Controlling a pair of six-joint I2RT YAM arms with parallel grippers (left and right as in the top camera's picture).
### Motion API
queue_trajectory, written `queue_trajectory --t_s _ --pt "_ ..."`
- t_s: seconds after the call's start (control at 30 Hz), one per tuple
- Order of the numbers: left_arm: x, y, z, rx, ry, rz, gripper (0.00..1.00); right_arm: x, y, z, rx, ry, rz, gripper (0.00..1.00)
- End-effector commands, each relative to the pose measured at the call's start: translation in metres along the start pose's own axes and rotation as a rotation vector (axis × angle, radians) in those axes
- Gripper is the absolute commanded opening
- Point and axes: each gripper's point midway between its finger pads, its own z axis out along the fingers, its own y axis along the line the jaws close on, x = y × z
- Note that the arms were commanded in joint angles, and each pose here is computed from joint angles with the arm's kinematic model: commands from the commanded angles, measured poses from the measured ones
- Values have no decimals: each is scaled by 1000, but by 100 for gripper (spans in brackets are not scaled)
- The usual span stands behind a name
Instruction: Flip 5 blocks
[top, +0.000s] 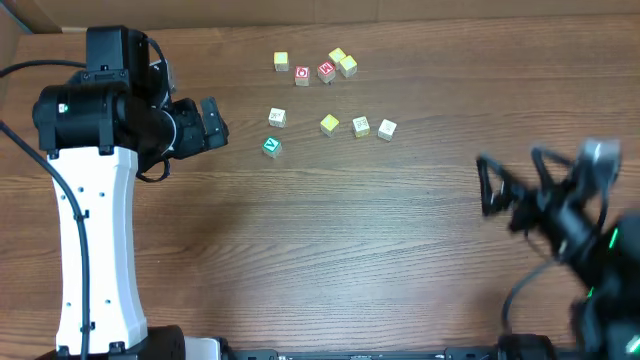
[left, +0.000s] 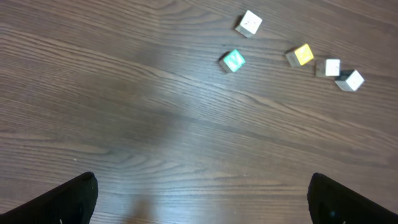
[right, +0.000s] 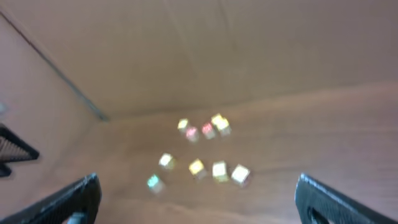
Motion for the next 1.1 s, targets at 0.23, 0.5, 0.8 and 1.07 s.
queue_trajectory --t_s 0.23,0.5,0.8,1.07 --pt "-5 6 4 -33 -4 -21 100 -48 9 78 28 497 190 100" --pt "-5 6 4 -33 -4 -21 100 4 58 167 -149 653 119 100" --pt "-5 6 4 -33 -4 -21 100 78 49 228 31 769 27 39" --pt "-5 6 4 -33 -3 -21 100 152 28 277 206 846 -81 40"
